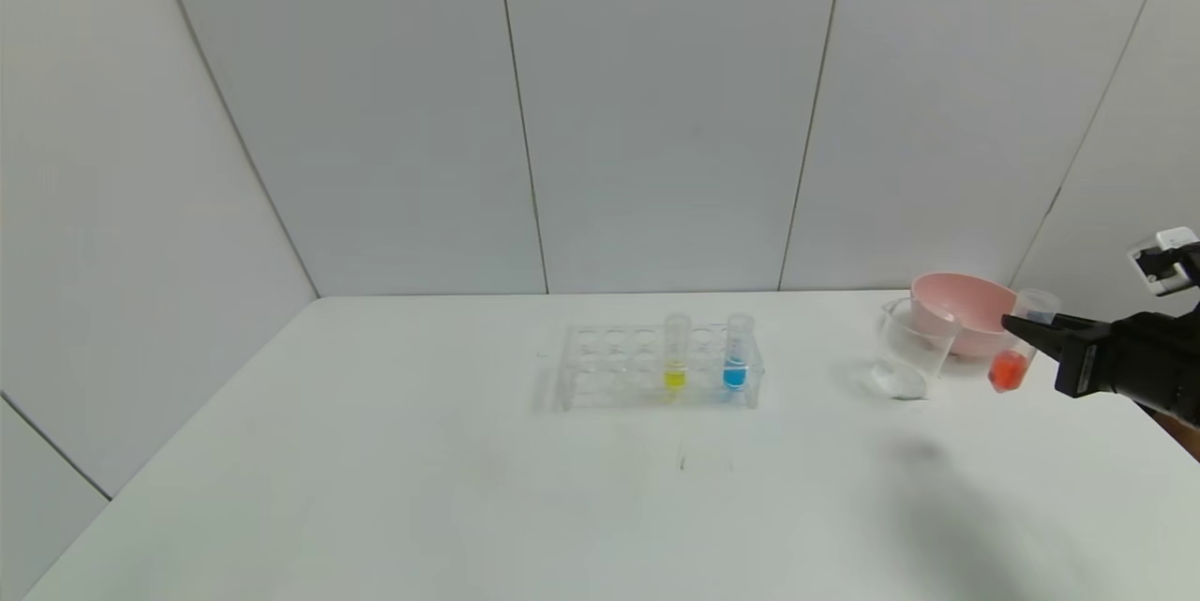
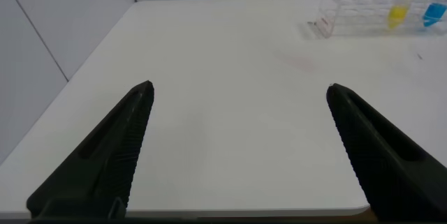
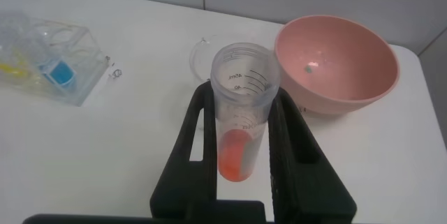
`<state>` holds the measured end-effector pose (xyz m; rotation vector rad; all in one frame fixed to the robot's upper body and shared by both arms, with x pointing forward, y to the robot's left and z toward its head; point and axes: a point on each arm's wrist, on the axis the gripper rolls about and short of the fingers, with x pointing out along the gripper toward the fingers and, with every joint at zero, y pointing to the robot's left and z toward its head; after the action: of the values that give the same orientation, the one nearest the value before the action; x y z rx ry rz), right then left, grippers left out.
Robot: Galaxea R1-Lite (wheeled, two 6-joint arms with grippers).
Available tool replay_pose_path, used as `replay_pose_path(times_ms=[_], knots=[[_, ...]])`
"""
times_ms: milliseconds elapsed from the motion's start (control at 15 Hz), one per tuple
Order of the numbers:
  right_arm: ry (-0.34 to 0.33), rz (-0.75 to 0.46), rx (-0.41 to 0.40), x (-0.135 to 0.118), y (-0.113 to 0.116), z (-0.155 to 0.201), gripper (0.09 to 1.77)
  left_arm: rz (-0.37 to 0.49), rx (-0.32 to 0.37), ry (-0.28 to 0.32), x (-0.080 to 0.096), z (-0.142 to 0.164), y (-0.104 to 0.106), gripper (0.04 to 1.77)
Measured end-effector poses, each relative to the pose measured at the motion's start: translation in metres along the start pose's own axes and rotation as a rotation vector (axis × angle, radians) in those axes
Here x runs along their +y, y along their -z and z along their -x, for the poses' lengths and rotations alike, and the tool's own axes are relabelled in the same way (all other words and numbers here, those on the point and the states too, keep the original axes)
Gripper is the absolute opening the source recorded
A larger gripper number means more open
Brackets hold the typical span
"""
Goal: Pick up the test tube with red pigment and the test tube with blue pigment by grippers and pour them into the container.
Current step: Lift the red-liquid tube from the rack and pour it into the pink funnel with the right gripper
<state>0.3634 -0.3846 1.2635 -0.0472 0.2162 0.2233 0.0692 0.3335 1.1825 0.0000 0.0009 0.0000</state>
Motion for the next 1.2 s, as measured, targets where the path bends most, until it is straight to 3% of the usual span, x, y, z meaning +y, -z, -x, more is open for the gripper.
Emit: replay_pose_path(times_ms=[200, 533, 800, 1200], knots=[[0.05, 0.068, -0.015, -0.028, -0.005, -0.018, 0.49, 0.0, 0.0, 0.0, 0.0, 0.0, 0.0, 1.76], [0.048, 0.225, -0.034, -0.059, -0.009, -0.053, 0.49, 0.0, 0.0, 0.0, 0.0, 0.0, 0.0, 1.76], [-0.016, 0.228, 0.09, -0.065, -0.001, -0.073, 0.49, 0.0, 0.0, 0.0, 0.0, 0.0, 0.0, 1.76], [-0.081, 0.276, 0.192, -0.065, -0.025, -0.085, 0.49, 0.0, 0.0, 0.0, 0.0, 0.0, 0.0, 1.76]])
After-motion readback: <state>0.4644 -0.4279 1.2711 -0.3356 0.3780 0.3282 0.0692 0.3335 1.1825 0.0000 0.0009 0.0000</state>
